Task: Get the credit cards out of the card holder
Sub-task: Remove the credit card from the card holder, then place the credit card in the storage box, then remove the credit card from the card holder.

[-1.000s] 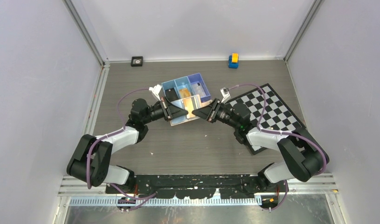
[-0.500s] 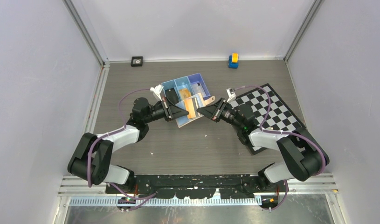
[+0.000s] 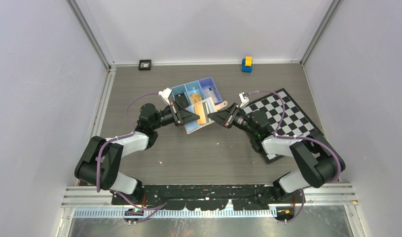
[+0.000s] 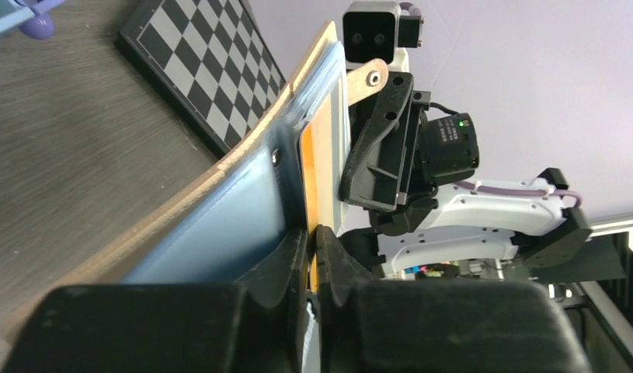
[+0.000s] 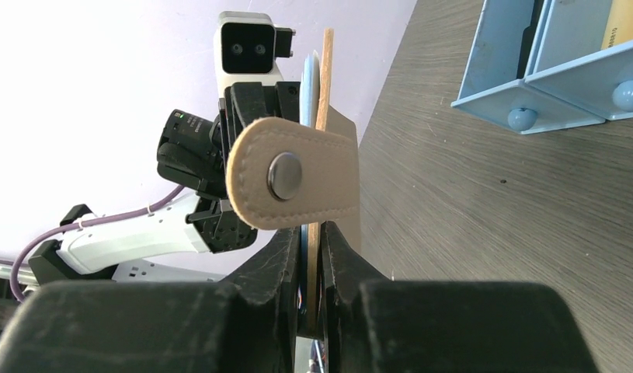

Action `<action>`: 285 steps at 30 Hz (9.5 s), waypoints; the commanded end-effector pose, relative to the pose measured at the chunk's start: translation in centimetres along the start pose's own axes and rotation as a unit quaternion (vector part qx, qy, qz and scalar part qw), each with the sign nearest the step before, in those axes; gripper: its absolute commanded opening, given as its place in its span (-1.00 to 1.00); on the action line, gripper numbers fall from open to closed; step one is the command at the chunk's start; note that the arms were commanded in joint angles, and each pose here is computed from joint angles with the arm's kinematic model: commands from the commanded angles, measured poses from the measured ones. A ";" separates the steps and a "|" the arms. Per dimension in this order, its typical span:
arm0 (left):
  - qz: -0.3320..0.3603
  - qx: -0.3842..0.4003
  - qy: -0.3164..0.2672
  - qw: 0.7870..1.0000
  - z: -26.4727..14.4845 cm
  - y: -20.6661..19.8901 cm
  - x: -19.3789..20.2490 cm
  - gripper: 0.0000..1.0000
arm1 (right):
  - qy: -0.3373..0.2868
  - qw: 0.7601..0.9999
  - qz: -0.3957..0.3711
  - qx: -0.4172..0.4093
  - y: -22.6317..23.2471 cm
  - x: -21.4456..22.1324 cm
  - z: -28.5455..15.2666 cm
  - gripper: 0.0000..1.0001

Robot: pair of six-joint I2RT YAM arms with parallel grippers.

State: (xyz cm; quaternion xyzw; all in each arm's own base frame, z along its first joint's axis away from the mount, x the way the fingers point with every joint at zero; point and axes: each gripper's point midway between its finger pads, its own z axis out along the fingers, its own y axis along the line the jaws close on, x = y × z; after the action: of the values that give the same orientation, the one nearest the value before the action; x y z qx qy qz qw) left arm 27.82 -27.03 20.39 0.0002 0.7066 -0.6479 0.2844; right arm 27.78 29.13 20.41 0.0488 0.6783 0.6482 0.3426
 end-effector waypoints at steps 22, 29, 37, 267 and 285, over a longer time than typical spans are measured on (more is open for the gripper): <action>0.008 -0.026 -0.034 0.999 -0.8 1.3 -1.9 -1.00 | -0.108 0.986 -0.023 0.125 -3.9 -5.4 -3.4 -0.99; 0.014 -0.148 -0.065 0.987 -1.4 4.5 -3.6 -1.00 | -0.130 0.970 -0.041 0.203 -5.3 -6.1 -5.3 -0.99; 0.006 -0.194 -0.117 0.974 -0.1 5.5 -7.7 -1.00 | -0.140 0.964 -0.045 0.222 -5.9 -6.3 -5.9 -0.99; 0.071 -0.237 0.042 0.968 4.5 6.8 0.6 -0.06 | 0.063 0.912 -0.229 0.335 -5.0 0.2 -0.6 -0.99; 0.029 -0.157 0.004 0.987 3.8 5.5 -1.2 -0.60 | 0.055 0.946 -0.145 0.284 -5.3 -1.0 -0.8 -0.99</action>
State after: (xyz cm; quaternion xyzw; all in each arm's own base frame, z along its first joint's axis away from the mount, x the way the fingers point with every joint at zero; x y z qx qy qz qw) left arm 32.17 -29.20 14.44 -0.0292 0.8198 -0.4989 0.2796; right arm 29.55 26.18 12.56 0.0093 0.8848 0.3209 0.3377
